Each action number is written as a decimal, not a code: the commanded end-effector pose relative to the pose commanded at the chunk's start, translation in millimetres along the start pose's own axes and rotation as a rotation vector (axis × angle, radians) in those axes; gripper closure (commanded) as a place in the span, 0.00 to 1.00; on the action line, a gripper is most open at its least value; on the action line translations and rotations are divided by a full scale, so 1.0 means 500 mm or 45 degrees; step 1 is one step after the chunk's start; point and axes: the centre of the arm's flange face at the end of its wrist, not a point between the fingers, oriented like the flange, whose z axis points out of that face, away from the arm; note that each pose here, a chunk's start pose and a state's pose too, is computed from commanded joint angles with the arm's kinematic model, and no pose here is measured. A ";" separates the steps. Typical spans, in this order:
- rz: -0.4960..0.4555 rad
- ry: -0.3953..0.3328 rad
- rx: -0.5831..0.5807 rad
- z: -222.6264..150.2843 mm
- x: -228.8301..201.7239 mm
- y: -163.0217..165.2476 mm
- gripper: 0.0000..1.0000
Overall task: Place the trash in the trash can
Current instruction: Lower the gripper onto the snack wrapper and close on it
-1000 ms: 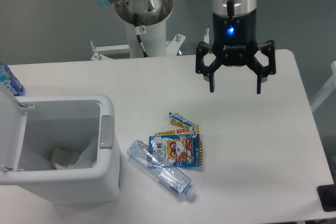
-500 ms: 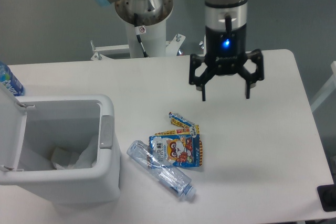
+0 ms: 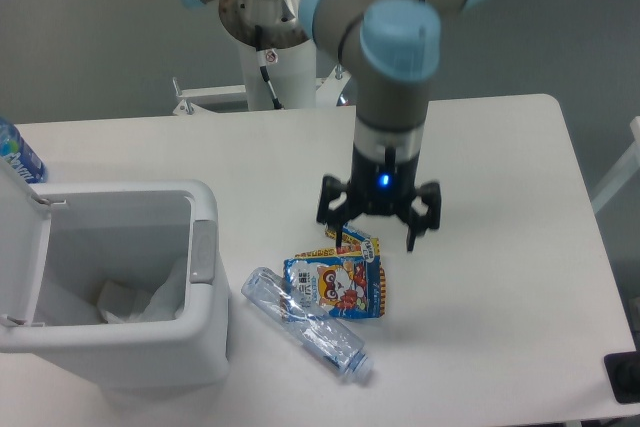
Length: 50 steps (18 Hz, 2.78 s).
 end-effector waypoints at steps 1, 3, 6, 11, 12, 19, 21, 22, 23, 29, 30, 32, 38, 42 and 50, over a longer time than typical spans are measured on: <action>-0.003 0.002 -0.003 0.007 -0.001 0.004 0.00; -0.009 0.005 -0.073 0.056 0.001 0.038 0.00; 0.047 -0.099 -0.256 0.119 -0.011 0.090 0.00; 0.033 -0.110 -0.352 0.171 -0.011 0.116 0.00; 0.033 -0.103 -0.359 0.180 -0.008 0.123 0.00; 0.045 -0.111 -0.358 0.220 0.015 0.131 0.00; 0.023 -0.121 -0.356 0.232 0.020 0.133 0.00; 0.022 -0.117 -0.362 0.238 0.023 0.136 0.00; 0.026 -0.115 -0.368 0.242 0.026 0.140 0.00; 0.030 -0.134 -0.395 0.250 0.026 0.146 0.00; 0.036 -0.133 -0.396 0.255 0.031 0.144 0.00; 0.040 -0.153 -0.396 0.255 0.031 0.142 0.03; 0.040 -0.181 -0.428 0.269 0.043 0.143 0.27; 0.039 -0.184 -0.428 0.267 0.041 0.143 0.48; 0.058 -0.186 -0.418 0.229 0.055 0.149 1.00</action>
